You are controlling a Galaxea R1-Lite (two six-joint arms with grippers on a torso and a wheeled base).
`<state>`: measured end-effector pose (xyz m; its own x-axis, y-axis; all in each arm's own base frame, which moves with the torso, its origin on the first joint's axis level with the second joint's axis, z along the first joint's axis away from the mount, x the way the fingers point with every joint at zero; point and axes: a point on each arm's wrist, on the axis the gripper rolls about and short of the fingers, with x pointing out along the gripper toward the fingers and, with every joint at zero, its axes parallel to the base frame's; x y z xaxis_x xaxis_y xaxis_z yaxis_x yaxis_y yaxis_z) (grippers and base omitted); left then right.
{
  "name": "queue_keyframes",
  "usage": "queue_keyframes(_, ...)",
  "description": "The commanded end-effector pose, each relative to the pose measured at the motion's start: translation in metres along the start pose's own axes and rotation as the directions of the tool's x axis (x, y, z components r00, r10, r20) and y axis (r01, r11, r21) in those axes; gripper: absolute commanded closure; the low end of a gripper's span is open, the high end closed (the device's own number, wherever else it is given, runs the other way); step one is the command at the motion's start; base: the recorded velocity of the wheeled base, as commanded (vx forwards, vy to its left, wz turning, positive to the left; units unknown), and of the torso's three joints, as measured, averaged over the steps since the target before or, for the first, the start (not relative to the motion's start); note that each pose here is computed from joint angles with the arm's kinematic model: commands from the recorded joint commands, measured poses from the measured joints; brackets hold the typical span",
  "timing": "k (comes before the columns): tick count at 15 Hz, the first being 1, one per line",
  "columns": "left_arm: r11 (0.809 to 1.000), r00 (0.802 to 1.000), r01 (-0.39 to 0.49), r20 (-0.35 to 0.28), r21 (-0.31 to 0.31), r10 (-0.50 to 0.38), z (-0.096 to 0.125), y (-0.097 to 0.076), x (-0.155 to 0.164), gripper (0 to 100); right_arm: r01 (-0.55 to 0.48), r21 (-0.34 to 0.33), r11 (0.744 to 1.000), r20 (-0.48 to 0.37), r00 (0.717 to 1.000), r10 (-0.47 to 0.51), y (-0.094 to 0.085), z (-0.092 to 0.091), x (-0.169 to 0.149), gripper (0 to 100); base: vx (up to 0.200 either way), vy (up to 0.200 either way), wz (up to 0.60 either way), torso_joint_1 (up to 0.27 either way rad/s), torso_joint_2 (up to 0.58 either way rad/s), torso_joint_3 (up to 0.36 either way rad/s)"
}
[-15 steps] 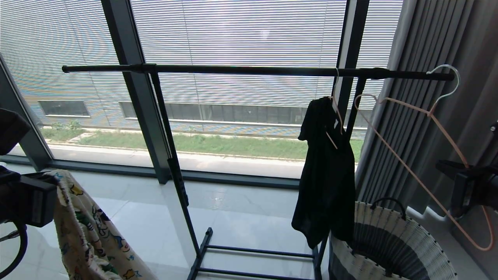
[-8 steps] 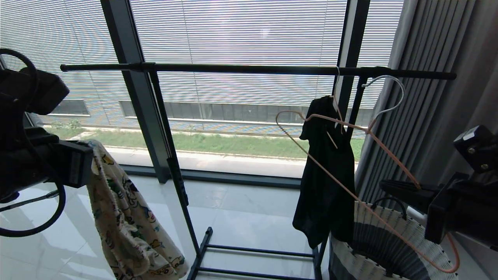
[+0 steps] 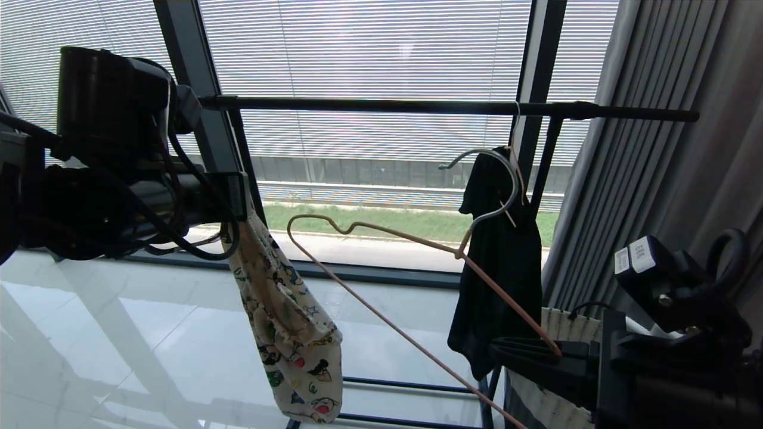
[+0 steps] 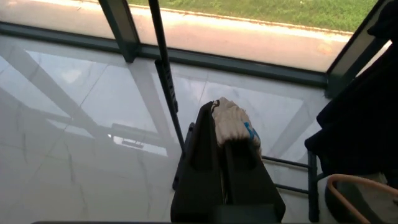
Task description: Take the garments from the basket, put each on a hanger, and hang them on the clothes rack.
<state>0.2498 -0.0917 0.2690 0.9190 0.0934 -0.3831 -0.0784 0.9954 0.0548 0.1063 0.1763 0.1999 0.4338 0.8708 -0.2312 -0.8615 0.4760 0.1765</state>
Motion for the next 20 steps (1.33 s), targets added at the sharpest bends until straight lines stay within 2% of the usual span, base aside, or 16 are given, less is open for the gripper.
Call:
queue_keyframes(1,1.000,1.000,-0.011,-0.027,0.014,0.011,-0.004,-0.007,0.012,100,-0.028,-0.002,1.000,-0.046,0.999,0.028,0.005,-0.008,0.025,100,0.000,0.000,0.00,0.000,0.00,0.000)
queue_keyframes(3,1.000,1.000,-0.010,-0.018,0.010,0.010,-0.002,-0.009,0.014,100,-0.036,-0.004,0.999,-0.048,0.998,0.036,0.007,-0.006,0.030,100,0.000,0.000,0.00,0.000,0.00,0.000)
queue_keyframes(5,1.000,0.999,-0.025,0.038,-0.014,0.025,0.003,-0.012,0.021,100,-0.041,-0.005,0.999,-0.052,0.998,0.041,0.008,-0.007,0.032,100,0.000,0.000,0.00,0.000,0.00,0.000)
queue_keyframes(8,1.000,0.999,-0.030,0.039,-0.009,0.030,0.002,-0.014,0.020,100,-0.029,-0.003,1.000,-0.060,0.998,0.029,0.006,-0.008,0.035,100,0.000,0.000,0.00,0.000,0.00,0.000)
queue_keyframes(10,1.000,0.999,-0.011,0.045,-0.002,0.011,0.002,-0.019,0.016,100,0.014,-0.004,1.000,-0.069,0.998,-0.015,0.004,-0.010,0.041,100,0.000,0.000,0.00,0.000,0.00,0.000)
queue_keyframes(13,1.000,0.999,-0.009,0.052,0.012,0.009,0.001,-0.028,0.011,100,0.042,-0.003,0.999,-0.050,0.998,-0.042,0.002,-0.002,0.058,100,0.000,0.000,0.00,0.000,0.00,0.000)
queue_keyframes(15,1.000,0.999,-0.009,0.051,0.017,0.008,0.000,-0.031,0.011,100,0.096,-0.002,0.995,-0.030,0.995,-0.096,-0.002,0.000,0.071,100,0.000,0.000,0.00,0.000,0.00,0.000)
queue_keyframes(17,1.000,0.999,-0.007,0.051,0.017,0.006,0.000,-0.031,0.010,100,0.102,0.002,0.995,-0.004,0.995,-0.102,-0.002,0.004,0.078,100,0.000,0.000,0.00,0.000,0.00,0.000)
queue_keyframes(20,0.998,0.997,0.051,0.061,0.032,-0.053,-0.001,-0.044,-0.001,100,0.099,-0.001,0.995,0.000,0.995,-0.099,-0.001,0.007,0.091,100,0.000,0.000,0.00,0.000,0.00,0.000)
